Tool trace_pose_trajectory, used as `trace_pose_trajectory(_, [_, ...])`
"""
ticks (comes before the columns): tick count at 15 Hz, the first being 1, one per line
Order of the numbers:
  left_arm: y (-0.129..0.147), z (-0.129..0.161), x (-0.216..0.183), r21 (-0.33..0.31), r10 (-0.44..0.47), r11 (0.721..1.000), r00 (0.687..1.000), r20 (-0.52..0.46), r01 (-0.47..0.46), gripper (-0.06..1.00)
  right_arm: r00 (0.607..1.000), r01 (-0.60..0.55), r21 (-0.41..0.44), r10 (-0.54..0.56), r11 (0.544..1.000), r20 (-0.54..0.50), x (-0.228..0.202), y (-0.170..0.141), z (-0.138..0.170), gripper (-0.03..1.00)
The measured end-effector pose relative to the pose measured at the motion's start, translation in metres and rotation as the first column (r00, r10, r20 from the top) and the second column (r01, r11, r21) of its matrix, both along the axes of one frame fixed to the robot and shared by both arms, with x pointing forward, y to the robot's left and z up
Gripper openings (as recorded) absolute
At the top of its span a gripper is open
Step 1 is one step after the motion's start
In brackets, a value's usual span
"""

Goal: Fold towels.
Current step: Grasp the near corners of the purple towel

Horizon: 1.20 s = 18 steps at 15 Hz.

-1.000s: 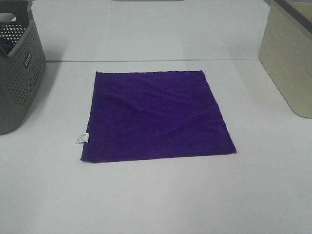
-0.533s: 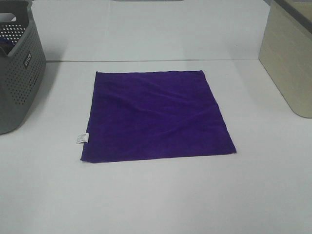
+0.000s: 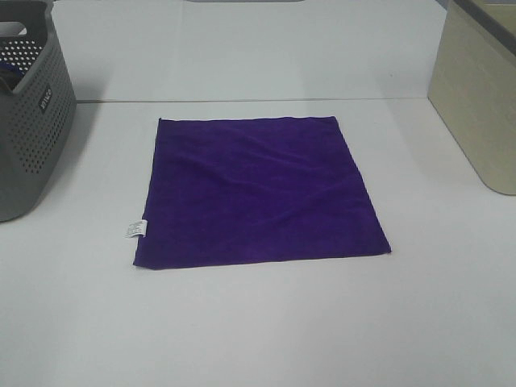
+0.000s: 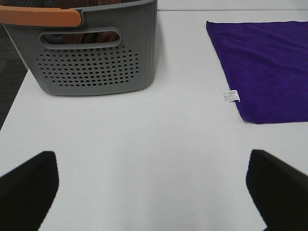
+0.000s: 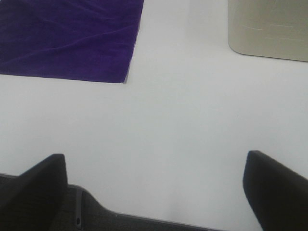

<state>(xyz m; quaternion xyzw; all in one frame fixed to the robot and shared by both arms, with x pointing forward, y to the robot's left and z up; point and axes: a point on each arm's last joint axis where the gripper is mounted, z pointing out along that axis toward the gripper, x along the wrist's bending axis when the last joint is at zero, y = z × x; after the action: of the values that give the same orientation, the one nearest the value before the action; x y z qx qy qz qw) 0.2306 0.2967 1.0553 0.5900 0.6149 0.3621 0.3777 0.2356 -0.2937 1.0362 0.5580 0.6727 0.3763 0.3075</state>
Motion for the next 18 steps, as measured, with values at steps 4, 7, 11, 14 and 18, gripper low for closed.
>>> trace_pose_trajectory(4, [-0.0001, 0.0, 0.0, -0.001, -0.001, 1.0, 1.0, 0.0, 0.001, 0.99, 1.0, 0.0, 0.0, 0.0, 1.0, 0.0, 0.0, 0.0, 0.0, 0.96])
trace_pose_trajectory(7, [-0.0006, 0.0, 0.0, -0.007, -0.005, 1.0, 1.0, 0.0, 0.005, 0.99, 1.0, 0.0, 0.0, 0.0, 1.0, 0.0, 0.0, 0.0, 0.0, 0.96])
trace_pose_trajectory(11, [-0.0009, 0.0, 0.0, -0.009, -0.006, 1.0, 1.0, 0.001, 0.006, 0.99, 1.0, 0.0, 0.0, 0.0, 1.0, 0.0, 0.0, 0.0, 0.0, 0.96])
trace_pose_trajectory(14, [-0.001, 0.0, 0.0, -0.01, -0.007, 1.0, 1.0, 0.001, 0.007, 0.99, 1.0, 0.0, 0.0, 0.0, 1.0, 0.0, 0.0, 0.0, 0.0, 0.96])
trace_pose_trajectory(18, [-0.0011, 0.0, 0.0, -0.011, -0.008, 1.0, 1.0, 0.001, 0.008, 0.99, 1.0, 0.0, 0.0, 0.0, 1.0, 0.0, 0.0, 0.0, 0.0, 0.96])
